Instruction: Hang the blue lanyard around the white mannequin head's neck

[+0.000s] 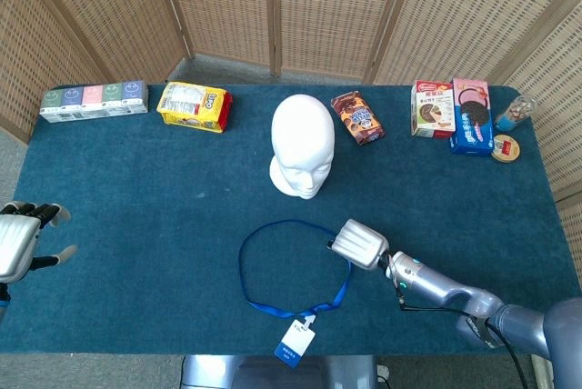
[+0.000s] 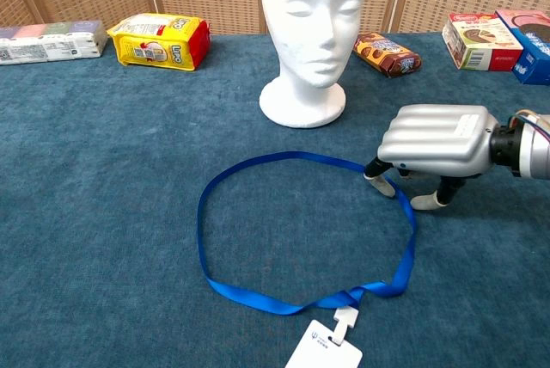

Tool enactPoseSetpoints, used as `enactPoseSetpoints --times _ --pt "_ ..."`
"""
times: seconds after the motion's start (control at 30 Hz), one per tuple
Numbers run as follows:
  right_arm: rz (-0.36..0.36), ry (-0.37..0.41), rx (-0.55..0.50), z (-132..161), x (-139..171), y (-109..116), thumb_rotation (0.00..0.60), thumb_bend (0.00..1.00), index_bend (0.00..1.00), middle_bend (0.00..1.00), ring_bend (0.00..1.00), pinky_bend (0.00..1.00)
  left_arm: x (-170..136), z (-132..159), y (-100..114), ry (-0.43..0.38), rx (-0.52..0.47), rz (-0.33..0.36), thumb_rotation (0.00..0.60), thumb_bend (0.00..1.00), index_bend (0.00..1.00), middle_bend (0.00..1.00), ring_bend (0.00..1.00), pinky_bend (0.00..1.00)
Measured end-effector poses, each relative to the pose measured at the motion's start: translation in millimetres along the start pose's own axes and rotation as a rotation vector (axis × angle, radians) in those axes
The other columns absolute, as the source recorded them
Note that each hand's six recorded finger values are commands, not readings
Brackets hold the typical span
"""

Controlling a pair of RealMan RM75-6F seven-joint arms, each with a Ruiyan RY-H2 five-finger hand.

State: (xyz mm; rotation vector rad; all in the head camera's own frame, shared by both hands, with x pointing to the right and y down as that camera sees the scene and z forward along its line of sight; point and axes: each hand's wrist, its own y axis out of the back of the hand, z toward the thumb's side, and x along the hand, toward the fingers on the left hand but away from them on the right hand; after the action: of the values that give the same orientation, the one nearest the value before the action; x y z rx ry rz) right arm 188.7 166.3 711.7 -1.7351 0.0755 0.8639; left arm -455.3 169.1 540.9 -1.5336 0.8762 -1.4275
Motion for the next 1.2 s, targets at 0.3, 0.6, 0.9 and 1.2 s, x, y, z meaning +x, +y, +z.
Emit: enactPoseSetpoints --times 0.3,0.6,0.9,1.2 --pt "0.005 0.009 -0.003 5.1 -2.8 -1.7 0.6 0.35 0.49 0.99 1.0 1.0 -0.5 -1.8 0.1 0.002 -0.001 0.006 0.52 0.1 0.43 0.51 0.45 0.34" --pt "0.003 0.004 -0.007 5.2 -4.0 -1.4 0.6 0.41 0.51 0.99 1.0 1.0 -0.6 -2.6 1.1 0.002 -0.004 0.013 0.514 0.1 0.43 0.51 0.45 0.34" --pt "0.012 0.005 -0.007 6.1 -3.7 -3.6 0.6 0.45 0.52 0.99 1.0 1.0 -0.8 -2.0 -0.4 0.0 -0.006 0.011 0.514 0.1 0.43 0.51 0.45 0.34" --pt "0.013 0.005 -0.013 6.6 -3.9 -4.3 0.6 0.49 0.54 0.99 1.0 1.0 -0.1 1.1 -0.7 -0.012 -0.007 0.012 0.511 0.1 0.43 0.51 0.45 0.34"
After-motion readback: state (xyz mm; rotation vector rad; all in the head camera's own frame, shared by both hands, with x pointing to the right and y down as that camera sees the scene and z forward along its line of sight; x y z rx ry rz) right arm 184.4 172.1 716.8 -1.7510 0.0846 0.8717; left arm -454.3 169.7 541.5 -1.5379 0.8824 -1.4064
